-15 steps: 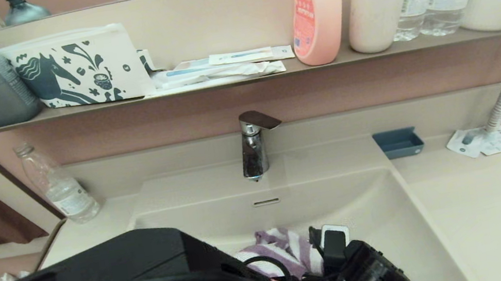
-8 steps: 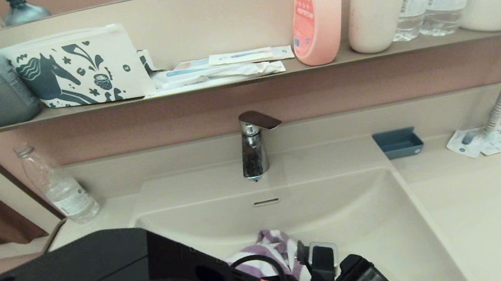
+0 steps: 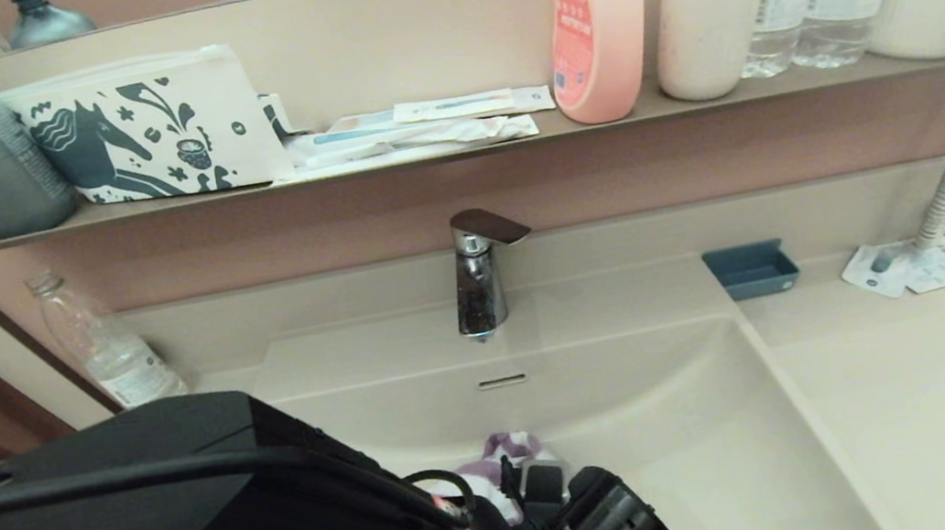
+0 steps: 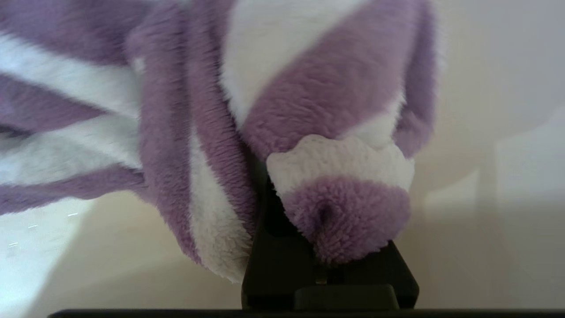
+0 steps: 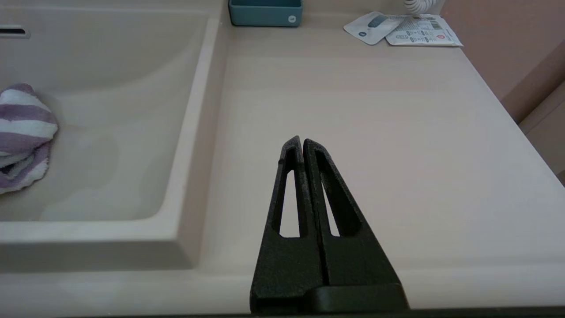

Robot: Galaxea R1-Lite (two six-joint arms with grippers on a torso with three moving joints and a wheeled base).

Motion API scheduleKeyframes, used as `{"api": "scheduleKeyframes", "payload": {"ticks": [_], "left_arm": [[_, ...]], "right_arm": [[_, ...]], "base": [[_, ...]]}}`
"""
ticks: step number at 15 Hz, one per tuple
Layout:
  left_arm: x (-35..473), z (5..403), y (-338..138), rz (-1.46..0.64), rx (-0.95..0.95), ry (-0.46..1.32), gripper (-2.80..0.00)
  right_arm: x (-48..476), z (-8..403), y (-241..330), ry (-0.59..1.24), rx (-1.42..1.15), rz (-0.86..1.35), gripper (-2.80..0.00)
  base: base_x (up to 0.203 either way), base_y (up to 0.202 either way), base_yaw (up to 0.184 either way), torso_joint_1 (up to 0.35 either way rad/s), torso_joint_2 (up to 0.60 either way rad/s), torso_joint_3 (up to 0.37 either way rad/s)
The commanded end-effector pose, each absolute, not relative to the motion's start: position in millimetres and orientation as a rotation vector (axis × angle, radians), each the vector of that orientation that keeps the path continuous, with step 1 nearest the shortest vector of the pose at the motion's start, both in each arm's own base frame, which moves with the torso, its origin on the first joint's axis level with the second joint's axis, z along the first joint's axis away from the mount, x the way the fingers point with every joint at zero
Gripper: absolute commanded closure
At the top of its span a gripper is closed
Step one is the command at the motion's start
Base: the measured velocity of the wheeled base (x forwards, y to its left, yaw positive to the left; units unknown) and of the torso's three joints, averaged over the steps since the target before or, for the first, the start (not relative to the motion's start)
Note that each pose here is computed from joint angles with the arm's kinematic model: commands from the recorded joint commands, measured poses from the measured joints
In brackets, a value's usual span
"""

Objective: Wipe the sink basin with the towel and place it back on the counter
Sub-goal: Wipe the sink

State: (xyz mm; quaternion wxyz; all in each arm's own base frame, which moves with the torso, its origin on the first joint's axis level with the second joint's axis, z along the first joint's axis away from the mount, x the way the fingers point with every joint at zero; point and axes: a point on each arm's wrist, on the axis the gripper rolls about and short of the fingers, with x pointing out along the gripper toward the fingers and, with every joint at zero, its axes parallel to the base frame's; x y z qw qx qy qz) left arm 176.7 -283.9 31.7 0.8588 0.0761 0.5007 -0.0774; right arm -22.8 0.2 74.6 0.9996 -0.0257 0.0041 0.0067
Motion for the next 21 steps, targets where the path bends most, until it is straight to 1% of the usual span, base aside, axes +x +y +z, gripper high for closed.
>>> {"api": "scheduleKeyframes", "payload": {"ticks": [1,5,10,14,18,21], "left_arm": [[180,33,-271,-0.129,0.149,1.058,0.00],[182,36,-235,-0.117,0.168,1.052,0.00],[186,29,-189,-0.063,0.199,1.081,0.00],[208,28,-149,-0.054,0.263,1.032,0.00],[243,32,-107,-0.053,0.305,0.988,0.00],[266,38,-102,-0.051,0.299,0.927,0.00]], "right_arm": [[-23,75,0,0.009,-0.052,0.014,0.00],[-23,75,0,0.008,-0.052,0.015,0.00],[-23,75,0,0.009,-0.052,0.014,0.00],[-23,75,0,0.007,-0.052,0.014,0.00],[-23,75,0,0.009,-0.052,0.014,0.00],[-23,75,0,0.007,-0.052,0.014,0.00]], "base": [[0.000,0.000,0.000,0.000,0.00,0.000],[0.000,0.000,0.000,0.000,0.00,0.000],[0.000,0.000,0.000,0.000,0.00,0.000],[0.000,0.000,0.000,0.000,0.00,0.000],[0.000,0.000,0.000,0.000,0.00,0.000],[0.000,0.000,0.000,0.000,0.00,0.000]]}}
